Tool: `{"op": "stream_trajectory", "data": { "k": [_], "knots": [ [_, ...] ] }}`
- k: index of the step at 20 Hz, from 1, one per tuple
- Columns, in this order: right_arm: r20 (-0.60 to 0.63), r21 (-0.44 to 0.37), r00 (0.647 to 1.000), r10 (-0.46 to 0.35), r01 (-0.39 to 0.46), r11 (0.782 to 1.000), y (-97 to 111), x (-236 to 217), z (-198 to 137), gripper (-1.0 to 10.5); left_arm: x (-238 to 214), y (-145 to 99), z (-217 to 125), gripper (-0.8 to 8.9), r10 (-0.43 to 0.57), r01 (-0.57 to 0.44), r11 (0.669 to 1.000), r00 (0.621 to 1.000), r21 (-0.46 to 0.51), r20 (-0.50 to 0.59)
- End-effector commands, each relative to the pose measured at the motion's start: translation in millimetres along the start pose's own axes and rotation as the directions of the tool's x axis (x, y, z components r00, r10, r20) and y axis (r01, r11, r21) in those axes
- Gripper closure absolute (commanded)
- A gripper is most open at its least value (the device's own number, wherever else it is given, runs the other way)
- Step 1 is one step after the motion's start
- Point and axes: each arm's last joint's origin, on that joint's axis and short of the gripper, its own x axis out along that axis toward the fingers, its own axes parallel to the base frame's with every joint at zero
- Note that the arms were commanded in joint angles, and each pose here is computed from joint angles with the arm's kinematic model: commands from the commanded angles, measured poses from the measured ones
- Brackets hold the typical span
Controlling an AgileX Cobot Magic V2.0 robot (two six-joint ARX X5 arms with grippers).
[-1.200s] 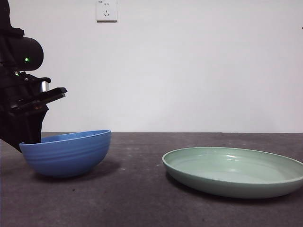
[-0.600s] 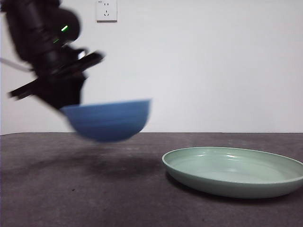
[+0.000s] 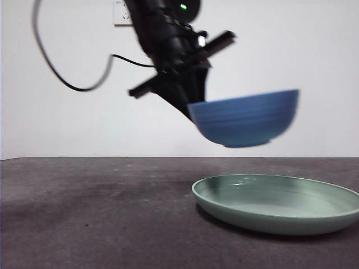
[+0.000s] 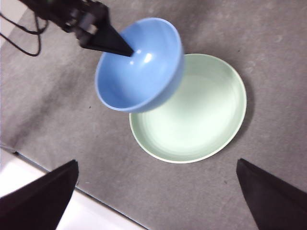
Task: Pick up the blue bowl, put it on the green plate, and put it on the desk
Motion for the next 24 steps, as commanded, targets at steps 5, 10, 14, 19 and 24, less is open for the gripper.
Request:
{"op": "stream_trajectory", "data": {
  "k": [5,10,14,19,24],
  "knots": [
    [0.015,-0.006,1.0,-0.009,0.009,1.0,2.9,-5.1,-0.4,4.0,51.4,-11.2,21.4,7.98,0.016,-0.013,0.999,0.997,0.042,-0.077],
    [0.016,-0.006,1.0,-0.009,0.009,1.0,2.9,-5.1,-0.3,4.0,68.8,-9.0,20.7,7.98,0.021,-0.015,0.998,0.994,0.063,-0.104],
    [0.016,-0.007,1.0,-0.009,0.009,1.0,2.9,-5.1,-0.3,4.0,71.2,-9.3,20.3,7.98,0.022,-0.015,0.998,0.994,0.068,-0.109],
    [0.016,-0.007,1.0,-0.009,0.009,1.0,2.9,-5.1,-0.3,4.1,78.9,-15.0,19.3,7.85,0.022,-0.013,0.996,0.994,0.084,-0.108],
    [0.015,-0.006,1.0,-0.009,0.009,1.0,2.9,-5.1,-0.4,4.1,81.5,-15.1,18.5,7.69,0.025,-0.016,0.997,0.993,0.082,-0.116]
  ]
}}
